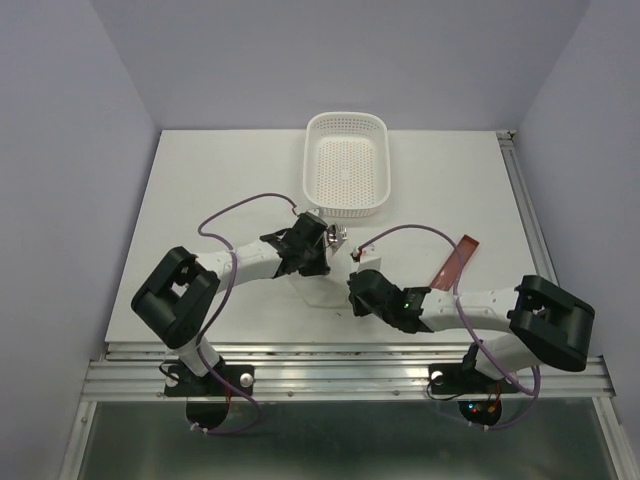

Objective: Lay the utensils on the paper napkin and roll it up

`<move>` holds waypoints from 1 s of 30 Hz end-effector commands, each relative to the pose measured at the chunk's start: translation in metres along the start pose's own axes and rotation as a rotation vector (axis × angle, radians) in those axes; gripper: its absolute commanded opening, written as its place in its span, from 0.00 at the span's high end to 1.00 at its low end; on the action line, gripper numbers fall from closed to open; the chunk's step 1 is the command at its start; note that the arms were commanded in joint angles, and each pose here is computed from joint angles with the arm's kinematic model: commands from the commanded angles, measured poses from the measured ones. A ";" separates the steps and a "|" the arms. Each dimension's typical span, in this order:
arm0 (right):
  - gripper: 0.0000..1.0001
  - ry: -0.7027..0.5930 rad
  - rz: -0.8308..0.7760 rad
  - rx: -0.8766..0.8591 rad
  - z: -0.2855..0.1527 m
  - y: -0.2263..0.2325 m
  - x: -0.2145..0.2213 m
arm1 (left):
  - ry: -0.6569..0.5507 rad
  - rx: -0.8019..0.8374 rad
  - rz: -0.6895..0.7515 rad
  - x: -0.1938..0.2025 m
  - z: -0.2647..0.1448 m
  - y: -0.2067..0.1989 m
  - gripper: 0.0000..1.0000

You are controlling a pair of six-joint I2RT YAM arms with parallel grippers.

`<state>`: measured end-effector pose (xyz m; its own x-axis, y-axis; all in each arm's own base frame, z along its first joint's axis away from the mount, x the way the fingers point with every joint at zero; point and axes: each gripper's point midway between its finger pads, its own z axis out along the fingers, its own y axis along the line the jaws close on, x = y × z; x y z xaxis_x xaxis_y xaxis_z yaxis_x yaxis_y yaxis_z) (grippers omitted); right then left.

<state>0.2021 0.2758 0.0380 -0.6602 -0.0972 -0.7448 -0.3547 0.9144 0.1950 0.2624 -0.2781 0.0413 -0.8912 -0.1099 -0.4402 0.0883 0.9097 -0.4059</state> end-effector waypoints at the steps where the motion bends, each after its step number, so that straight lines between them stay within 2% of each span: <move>1: 0.86 -0.006 0.005 0.004 -0.004 0.013 -0.008 | -0.059 -0.040 0.031 -0.016 -0.005 0.004 1.00; 7: 0.74 -0.006 0.060 -0.043 -0.013 0.019 -0.008 | -0.070 -0.066 0.039 -0.015 -0.005 0.012 1.00; 10: 0.72 -0.013 0.088 -0.078 -0.017 0.023 -0.008 | -0.078 -0.073 0.039 -0.016 -0.005 0.014 1.00; 20: 0.74 -0.010 0.092 -0.094 -0.012 0.023 0.001 | -0.078 -0.092 0.039 -0.013 -0.002 0.020 1.00; 30: 0.72 -0.042 0.076 -0.073 -0.009 0.036 -0.018 | -0.074 -0.089 0.040 -0.011 0.000 0.021 1.00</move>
<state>0.1858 0.2883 0.0405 -0.6968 -0.0437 -0.7160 -0.3488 0.8928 0.2851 0.2705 -0.2661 0.0377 -0.8668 -0.1022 -0.4881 0.0817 0.9365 -0.3411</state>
